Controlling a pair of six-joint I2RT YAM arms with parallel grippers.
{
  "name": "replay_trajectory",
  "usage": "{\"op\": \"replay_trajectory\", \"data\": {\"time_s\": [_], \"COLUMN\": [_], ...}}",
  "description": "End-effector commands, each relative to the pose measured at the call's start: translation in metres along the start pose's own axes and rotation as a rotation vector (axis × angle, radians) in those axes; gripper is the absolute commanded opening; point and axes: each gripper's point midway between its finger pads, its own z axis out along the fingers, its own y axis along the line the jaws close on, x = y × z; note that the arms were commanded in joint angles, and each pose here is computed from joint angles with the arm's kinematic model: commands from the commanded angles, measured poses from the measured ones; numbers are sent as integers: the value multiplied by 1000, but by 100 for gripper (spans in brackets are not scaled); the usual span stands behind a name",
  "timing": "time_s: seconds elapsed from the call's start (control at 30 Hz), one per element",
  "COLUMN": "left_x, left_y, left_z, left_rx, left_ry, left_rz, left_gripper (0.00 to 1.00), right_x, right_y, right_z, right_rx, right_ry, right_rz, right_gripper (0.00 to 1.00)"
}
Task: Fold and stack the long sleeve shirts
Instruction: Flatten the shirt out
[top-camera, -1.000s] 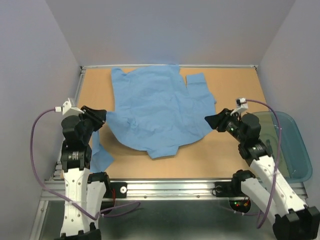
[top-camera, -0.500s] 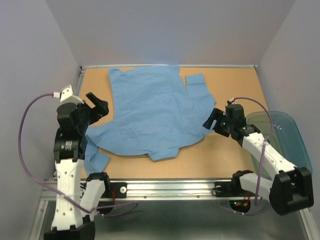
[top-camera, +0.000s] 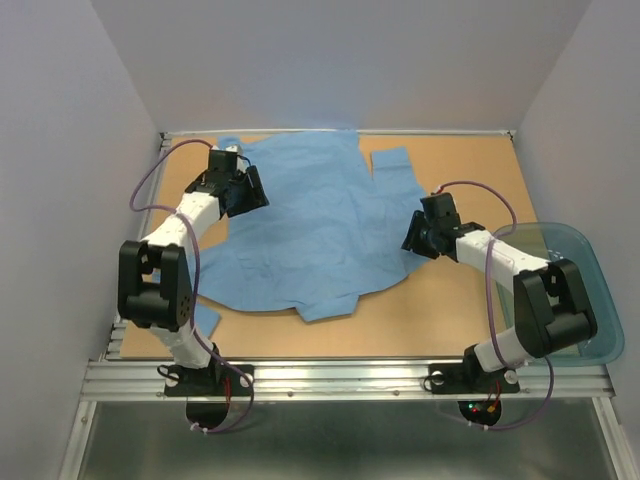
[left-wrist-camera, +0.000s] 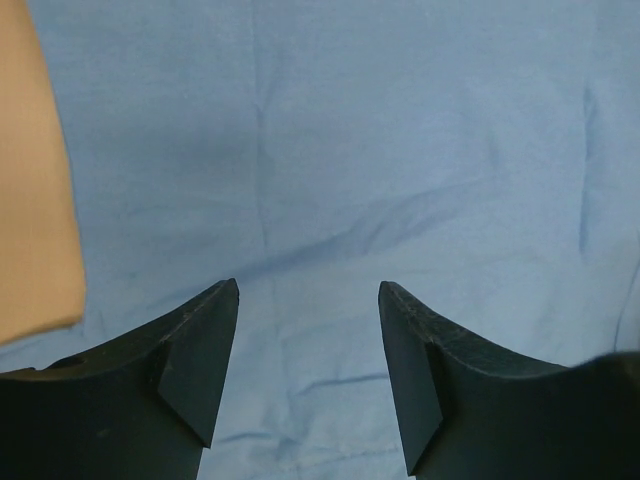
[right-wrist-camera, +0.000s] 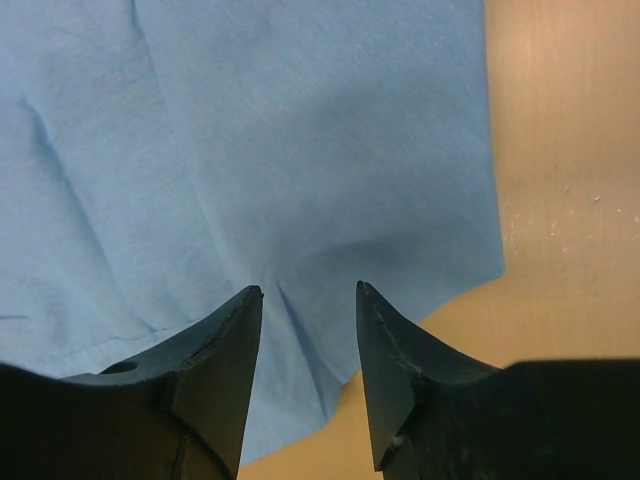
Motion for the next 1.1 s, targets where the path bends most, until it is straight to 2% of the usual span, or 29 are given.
{"op": "replay_trajectory", "data": {"time_s": [0.0, 0.1, 0.17, 0.27, 0.3, 0.4, 0.43, 0.53, 0.63, 0.7, 0.73, 0.8, 0.83, 0.9, 0.93, 0.97, 1.07], "left_x": [-28, 7, 24, 58, 81, 108, 116, 150, 199, 214, 214, 225, 213, 204, 182, 169, 117], "left_y": [-6, 11, 15, 23, 31, 26, 24, 2, -47, -73, -88, -119, -138, -156, -165, -168, -155], "left_z": [32, 72, 78, 77, 75, 58, 54, 34, 9, -5, -13, -29, -39, -49, -56, -59, -65], "left_rx": [-3, -40, -38, -29, -43, 16, 35, 126, 229, 288, 340, 408, 454, 467, 467, 458, 330], "left_ry": [-49, 63, 102, 146, 188, 219, 230, 288, 375, 401, 386, 393, 358, 309, 243, 200, 23], "left_rz": [5, -31, -54, -107, -127, -182, -200, -245, -181, -205, -197, -141, -108, -55, -31, -22, 28], "left_gripper": [68, 66, 64, 61, 60, 60, 55, 54, 57, 59, 61, 66, 73, 81, 87, 89, 91], "right_x": [-33, -31, -32, -45, -44, -61, -67, -94, -130, -146, -169, -179, -186, -211, -216, -217, -203], "right_y": [13, 10, 9, 12, 8, 12, 15, 30, 53, 77, 98, 120, 128, 141, 140, 138, 122], "right_z": [9, 21, 29, 37, 47, 67, 75, 103, 134, 145, 148, 144, 137, 106, 85, 85, 39], "right_rx": [6, 33, 47, 66, 91, 103, 104, 98, 58, -16, -69, -145, -158, -185, -188, -179, -163], "right_ry": [-105, -94, -89, -108, -95, -100, -103, -124, -158, -157, -191, -178, -189, -255, -279, -282, -292], "right_rz": [12, 19, 10, -18, -22, -15, -15, -17, -28, -54, -66, -88, -108, -123, -136, -144, -155], "right_gripper": [48, 48, 48, 48, 48, 47, 47, 47, 47, 47, 47, 49, 51, 55, 60, 63, 74]}}
